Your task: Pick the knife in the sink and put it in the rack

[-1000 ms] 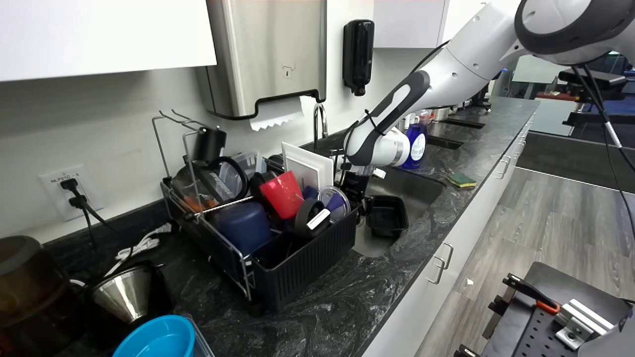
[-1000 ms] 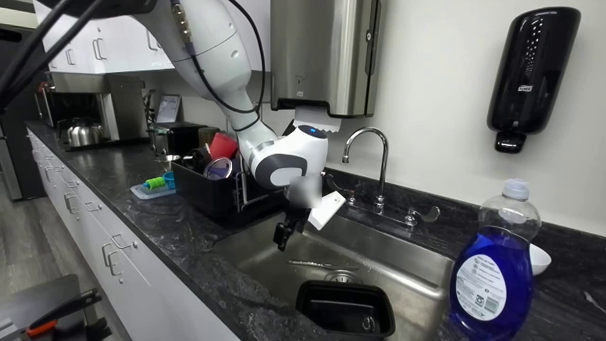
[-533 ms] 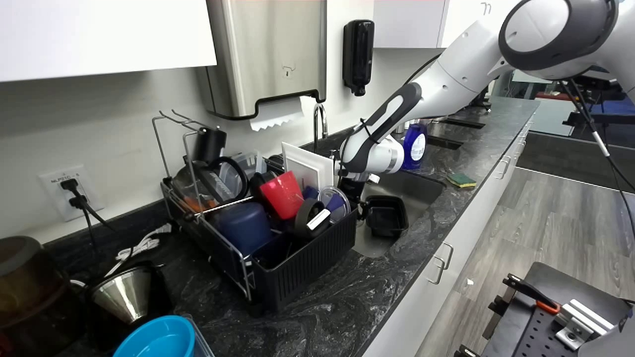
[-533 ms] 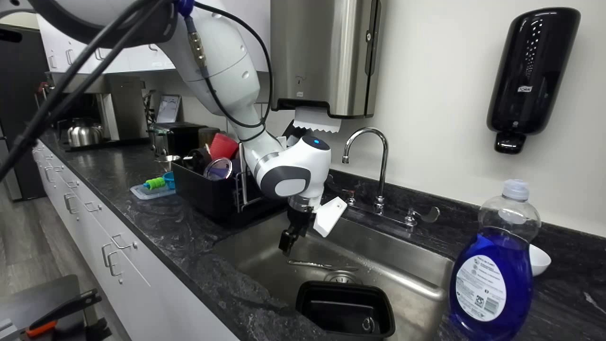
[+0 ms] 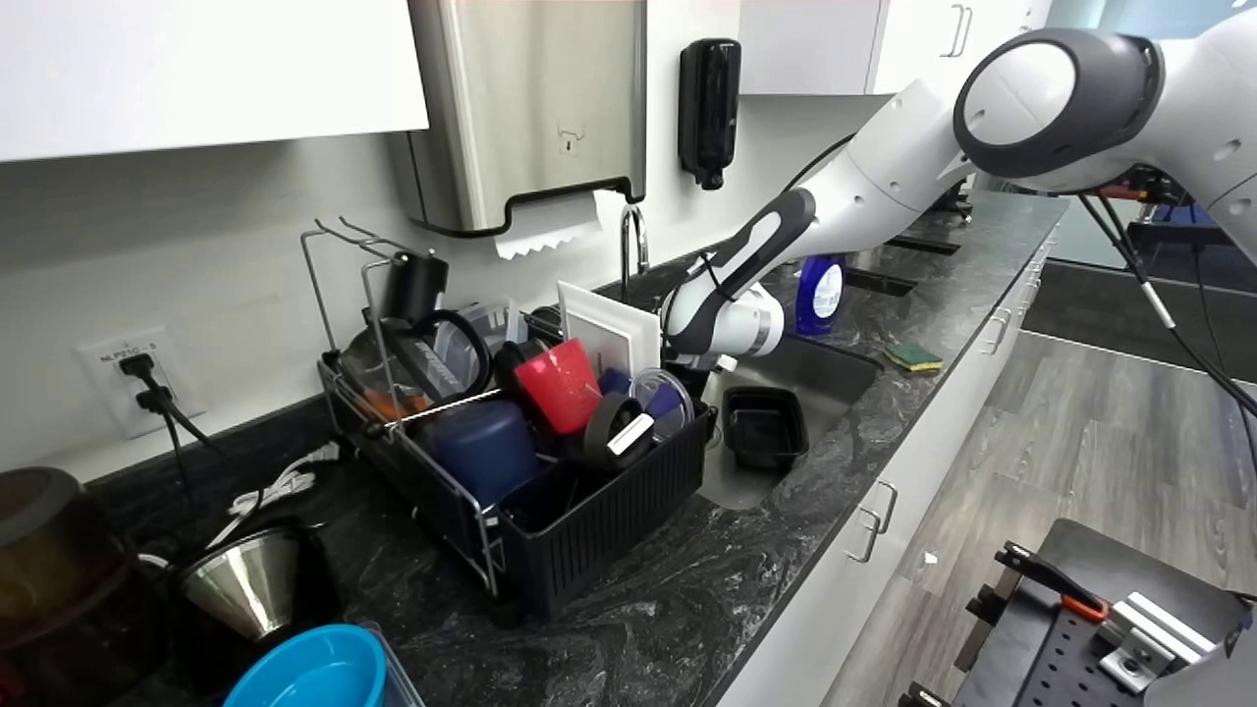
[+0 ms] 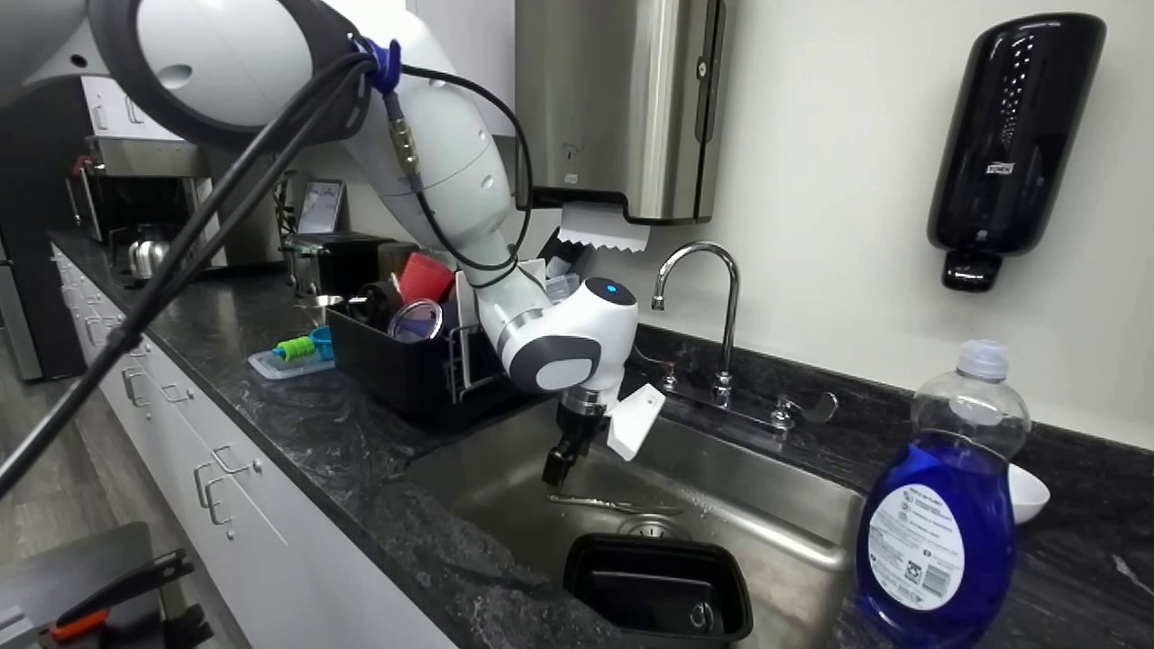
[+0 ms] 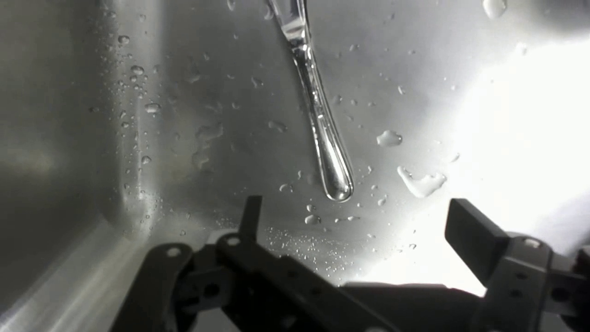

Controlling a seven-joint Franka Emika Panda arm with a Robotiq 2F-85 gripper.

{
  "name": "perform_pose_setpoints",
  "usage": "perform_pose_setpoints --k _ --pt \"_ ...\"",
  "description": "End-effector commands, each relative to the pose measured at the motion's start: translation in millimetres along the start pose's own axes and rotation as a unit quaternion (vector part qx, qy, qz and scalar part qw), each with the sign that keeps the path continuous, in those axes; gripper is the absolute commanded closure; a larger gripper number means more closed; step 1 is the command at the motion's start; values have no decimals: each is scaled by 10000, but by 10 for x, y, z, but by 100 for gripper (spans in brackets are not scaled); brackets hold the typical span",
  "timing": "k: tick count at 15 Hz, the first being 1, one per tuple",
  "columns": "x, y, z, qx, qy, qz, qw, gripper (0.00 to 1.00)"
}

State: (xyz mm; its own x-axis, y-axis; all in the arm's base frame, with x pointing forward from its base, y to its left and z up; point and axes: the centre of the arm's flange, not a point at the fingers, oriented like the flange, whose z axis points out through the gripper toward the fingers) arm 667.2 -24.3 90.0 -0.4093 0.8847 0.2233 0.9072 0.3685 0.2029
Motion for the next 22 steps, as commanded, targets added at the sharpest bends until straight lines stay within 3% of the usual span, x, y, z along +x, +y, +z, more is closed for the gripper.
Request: perform_pose_setpoints --k 1,8,14,22 --pt "-65 70 116 -39 -37 -272 9996 0" --pt "-71 34 308 310 -263 -726 9965 0" --pt "8 69 418 734 -555 -1327 9869 0" --pt "22 294 522 864 -751 -1732 9782 0"
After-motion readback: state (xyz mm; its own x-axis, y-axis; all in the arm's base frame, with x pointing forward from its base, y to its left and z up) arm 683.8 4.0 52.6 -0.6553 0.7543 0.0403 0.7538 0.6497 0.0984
